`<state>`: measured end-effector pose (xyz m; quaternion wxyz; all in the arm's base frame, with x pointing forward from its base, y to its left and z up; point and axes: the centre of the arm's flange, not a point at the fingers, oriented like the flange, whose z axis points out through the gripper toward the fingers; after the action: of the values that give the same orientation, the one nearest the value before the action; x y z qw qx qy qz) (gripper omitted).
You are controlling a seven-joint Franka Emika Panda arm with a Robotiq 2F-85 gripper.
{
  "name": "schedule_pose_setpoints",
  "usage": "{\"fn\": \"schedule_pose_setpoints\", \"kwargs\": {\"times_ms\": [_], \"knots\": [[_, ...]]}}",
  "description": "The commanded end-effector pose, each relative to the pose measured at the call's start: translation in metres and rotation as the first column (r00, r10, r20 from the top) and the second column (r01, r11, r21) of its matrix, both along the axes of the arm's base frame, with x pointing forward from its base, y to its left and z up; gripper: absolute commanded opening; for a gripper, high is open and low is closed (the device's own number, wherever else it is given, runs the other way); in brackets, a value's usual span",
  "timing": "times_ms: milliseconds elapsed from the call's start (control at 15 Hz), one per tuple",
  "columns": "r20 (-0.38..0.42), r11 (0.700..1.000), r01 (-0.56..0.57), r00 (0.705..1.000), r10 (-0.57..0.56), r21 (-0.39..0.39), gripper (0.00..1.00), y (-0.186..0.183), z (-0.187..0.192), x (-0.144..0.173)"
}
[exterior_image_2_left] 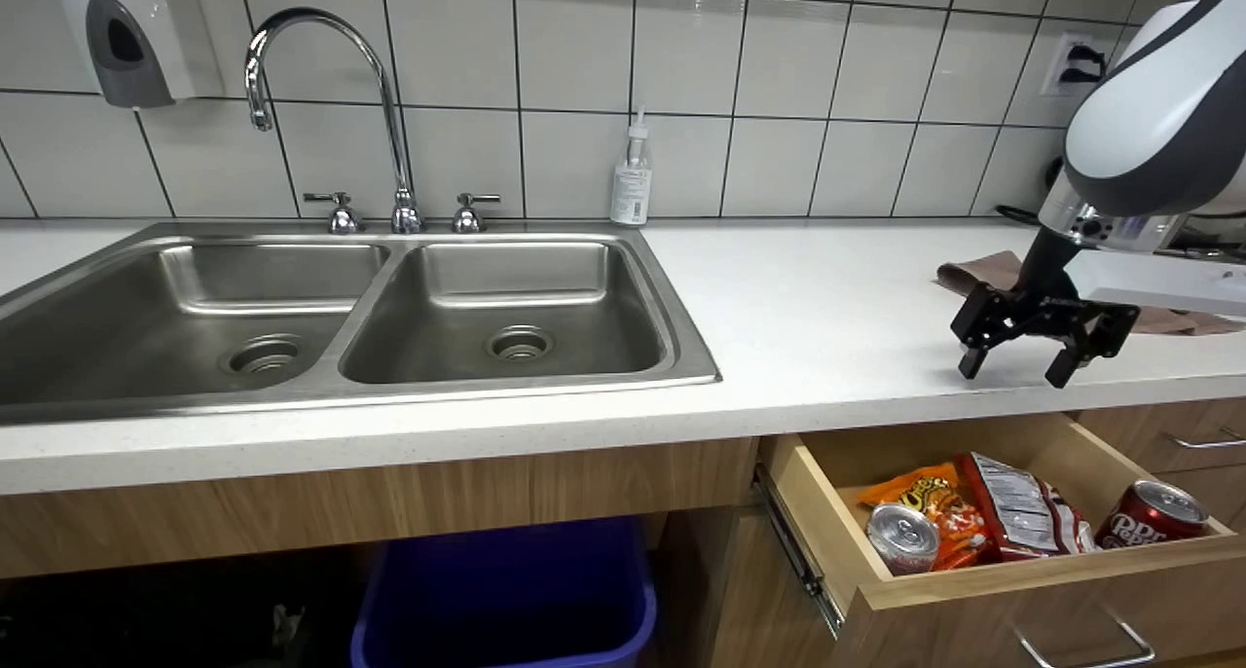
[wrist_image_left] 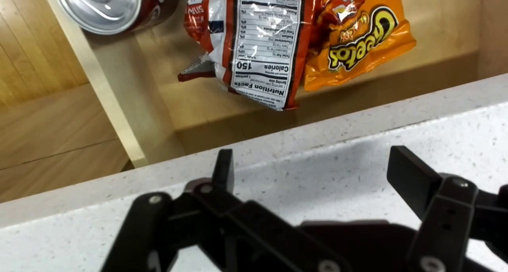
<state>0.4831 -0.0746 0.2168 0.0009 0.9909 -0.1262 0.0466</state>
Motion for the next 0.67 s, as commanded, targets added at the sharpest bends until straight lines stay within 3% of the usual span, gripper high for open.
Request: {"fn": "schedule_pose_setpoints", "kwargs": {"times_ms": [0, 600], "knots": [[0.026, 1.0, 0.011, 1.0, -0.011, -0.006, 1.0, 0.013, 0.013, -0.023], [0.001, 1.0, -0.023, 1.0, 0.023, 0.005, 1.0, 0.036, 0.01, -0.067]]}}
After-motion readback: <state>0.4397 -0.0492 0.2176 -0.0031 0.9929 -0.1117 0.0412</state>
